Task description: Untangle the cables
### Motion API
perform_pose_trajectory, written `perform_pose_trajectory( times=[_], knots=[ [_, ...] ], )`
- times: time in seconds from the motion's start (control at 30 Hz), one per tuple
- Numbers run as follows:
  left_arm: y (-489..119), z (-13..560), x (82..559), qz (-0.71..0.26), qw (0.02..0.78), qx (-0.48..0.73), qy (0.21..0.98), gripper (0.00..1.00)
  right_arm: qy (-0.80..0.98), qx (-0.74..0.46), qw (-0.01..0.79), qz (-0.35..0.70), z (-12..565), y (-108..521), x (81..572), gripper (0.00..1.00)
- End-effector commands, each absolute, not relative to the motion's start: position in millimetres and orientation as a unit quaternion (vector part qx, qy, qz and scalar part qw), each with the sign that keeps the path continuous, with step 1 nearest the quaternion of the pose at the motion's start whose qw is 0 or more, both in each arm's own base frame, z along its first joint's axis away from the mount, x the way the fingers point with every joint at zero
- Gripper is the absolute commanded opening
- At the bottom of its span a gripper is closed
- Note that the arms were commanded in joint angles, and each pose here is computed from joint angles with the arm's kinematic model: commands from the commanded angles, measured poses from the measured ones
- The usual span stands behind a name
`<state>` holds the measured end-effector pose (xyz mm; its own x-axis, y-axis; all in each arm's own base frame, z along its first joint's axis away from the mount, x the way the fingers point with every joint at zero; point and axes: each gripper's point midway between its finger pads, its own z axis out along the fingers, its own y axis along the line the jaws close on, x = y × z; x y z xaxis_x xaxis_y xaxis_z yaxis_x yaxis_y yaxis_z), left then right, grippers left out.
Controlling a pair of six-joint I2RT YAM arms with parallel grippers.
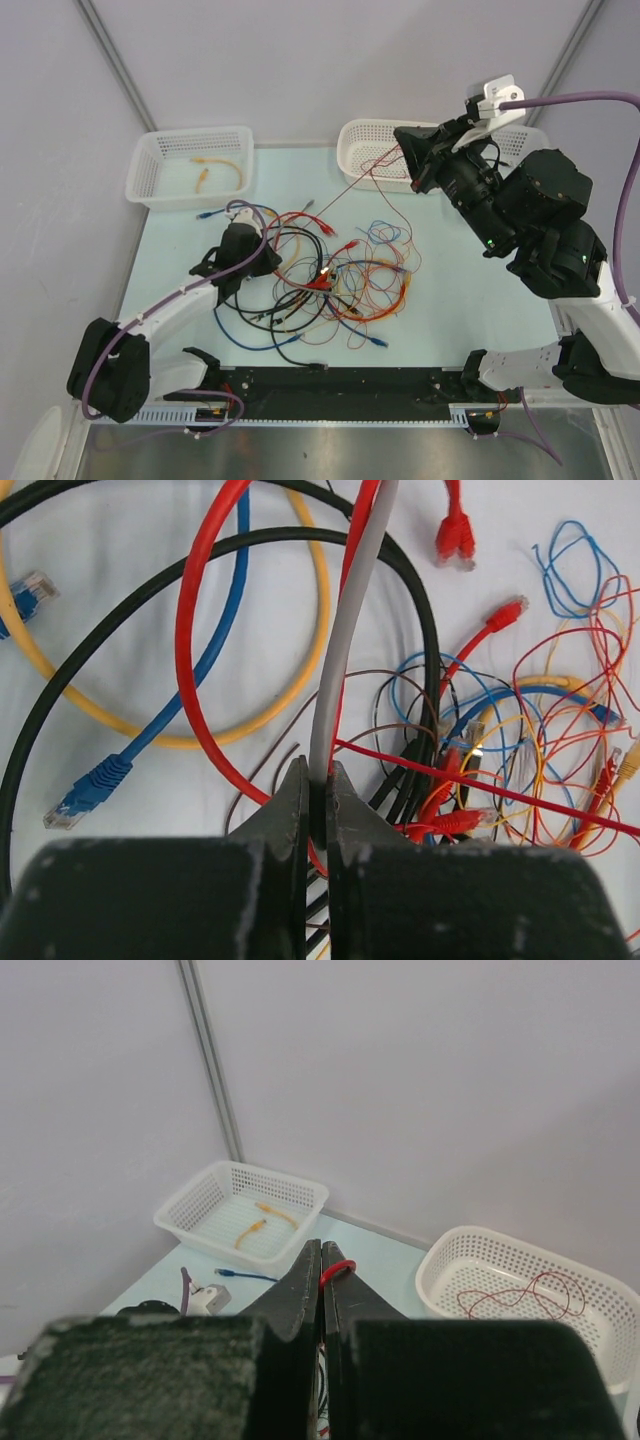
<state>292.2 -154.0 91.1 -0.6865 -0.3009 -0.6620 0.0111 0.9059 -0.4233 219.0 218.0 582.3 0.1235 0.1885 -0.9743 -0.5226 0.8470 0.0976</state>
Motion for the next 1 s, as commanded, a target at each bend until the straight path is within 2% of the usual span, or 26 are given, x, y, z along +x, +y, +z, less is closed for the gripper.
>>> perform_pose_trajectory(
  times=[0.0,0.07,0.1,0.13,0.17,0.23,0.27,0.5,0.6,0.8,0.97],
  knots=[
    [-119.7,41.0,266.3,-0.134,0.296,-0.12,0.938,0.12,0.513,-0.047,0.807,0.29,670.2,149.1,188.1,0.0],
    [-120.0,38.5,265.9,-0.138,0.289,-0.126,0.939,0.33,0.509,-0.045,0.809,0.291,674.8,145.4,186.3,0.0],
    [-120.3,39.1,266.0,-0.14,0.289,-0.129,0.938,0.53,0.51,-0.046,0.809,0.29,675.0,145.1,186.2,0.0],
    [-120.5,40.7,266.4,-0.141,0.291,-0.129,0.938,0.6,0.513,-0.05,0.807,0.288,673.2,146.8,186.8,0.0],
    [-120.4,45.2,267.8,-0.143,0.298,-0.128,0.935,0.75,0.515,-0.051,0.806,0.289,672.1,148.3,187.2,0.0],
    [-119.0,54.1,271.2,-0.14,0.308,-0.129,0.932,0.89,0.52,-0.054,0.802,0.288,668.0,152.2,189.0,0.0],
    [-119.0,64.7,273.8,-0.146,0.323,-0.129,0.926,0.99,0.52,-0.055,0.802,0.288,666.8,153.2,189.3,0.0],
    [-126.1,141.3,287.1,-0.205,0.421,-0.124,0.875,1.0,0.538,-0.071,0.793,0.276,648.5,173.0,199.7,0.0],
    [-131.1,163.2,283.6,-0.235,0.437,-0.125,0.859,1.0,0.551,-0.07,0.793,0.251,638.4,176.1,208.8,0.0],
    [-139.0,184.1,268.9,-0.274,0.436,-0.116,0.849,1.0,0.587,-0.048,0.781,0.207,613.0,182.2,252.3,0.0],
    [-136.8,199.0,260.2,-0.286,0.453,-0.114,0.837,1.0,0.602,-0.015,0.777,0.181,604.2,176.5,308.4,0.0]
  ],
)
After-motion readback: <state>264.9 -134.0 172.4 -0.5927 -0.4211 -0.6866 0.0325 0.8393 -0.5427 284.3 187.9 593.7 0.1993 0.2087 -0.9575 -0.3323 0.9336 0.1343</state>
